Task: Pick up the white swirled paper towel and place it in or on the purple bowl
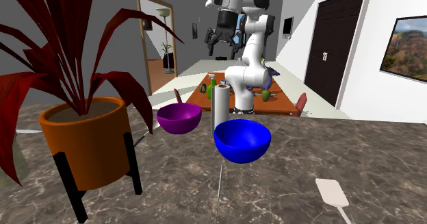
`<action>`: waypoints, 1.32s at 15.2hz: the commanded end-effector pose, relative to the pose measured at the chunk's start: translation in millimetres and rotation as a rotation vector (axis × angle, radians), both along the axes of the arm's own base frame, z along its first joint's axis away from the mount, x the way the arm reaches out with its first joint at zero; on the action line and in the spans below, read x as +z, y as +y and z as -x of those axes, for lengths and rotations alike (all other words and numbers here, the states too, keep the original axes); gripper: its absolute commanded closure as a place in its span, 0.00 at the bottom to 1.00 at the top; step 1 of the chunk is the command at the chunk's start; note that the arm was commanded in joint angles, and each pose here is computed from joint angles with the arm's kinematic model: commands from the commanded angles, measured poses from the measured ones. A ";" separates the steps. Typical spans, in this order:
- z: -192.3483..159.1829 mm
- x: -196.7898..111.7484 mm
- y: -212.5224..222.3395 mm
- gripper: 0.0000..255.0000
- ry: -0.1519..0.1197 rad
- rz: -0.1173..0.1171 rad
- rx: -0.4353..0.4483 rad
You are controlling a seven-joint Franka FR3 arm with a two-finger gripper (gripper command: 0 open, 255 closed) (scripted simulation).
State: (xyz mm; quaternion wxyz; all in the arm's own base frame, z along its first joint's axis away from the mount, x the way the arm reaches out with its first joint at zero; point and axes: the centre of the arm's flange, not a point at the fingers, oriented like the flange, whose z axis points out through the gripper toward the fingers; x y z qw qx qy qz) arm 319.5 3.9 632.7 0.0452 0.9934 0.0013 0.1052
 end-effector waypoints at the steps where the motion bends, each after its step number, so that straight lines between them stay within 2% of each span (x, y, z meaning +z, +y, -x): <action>1: 0.0 0.0 0.0 0.00 0.000 0.000 0.000; 9: -9.3 -96.0 13.3 0.00 -0.018 -0.095 -0.038; 16: -17.6 -132.0 13.1 0.00 -0.018 -0.095 -0.038; 20: -18.3 -134.9 13.1 0.00 -0.018 -0.095 -0.038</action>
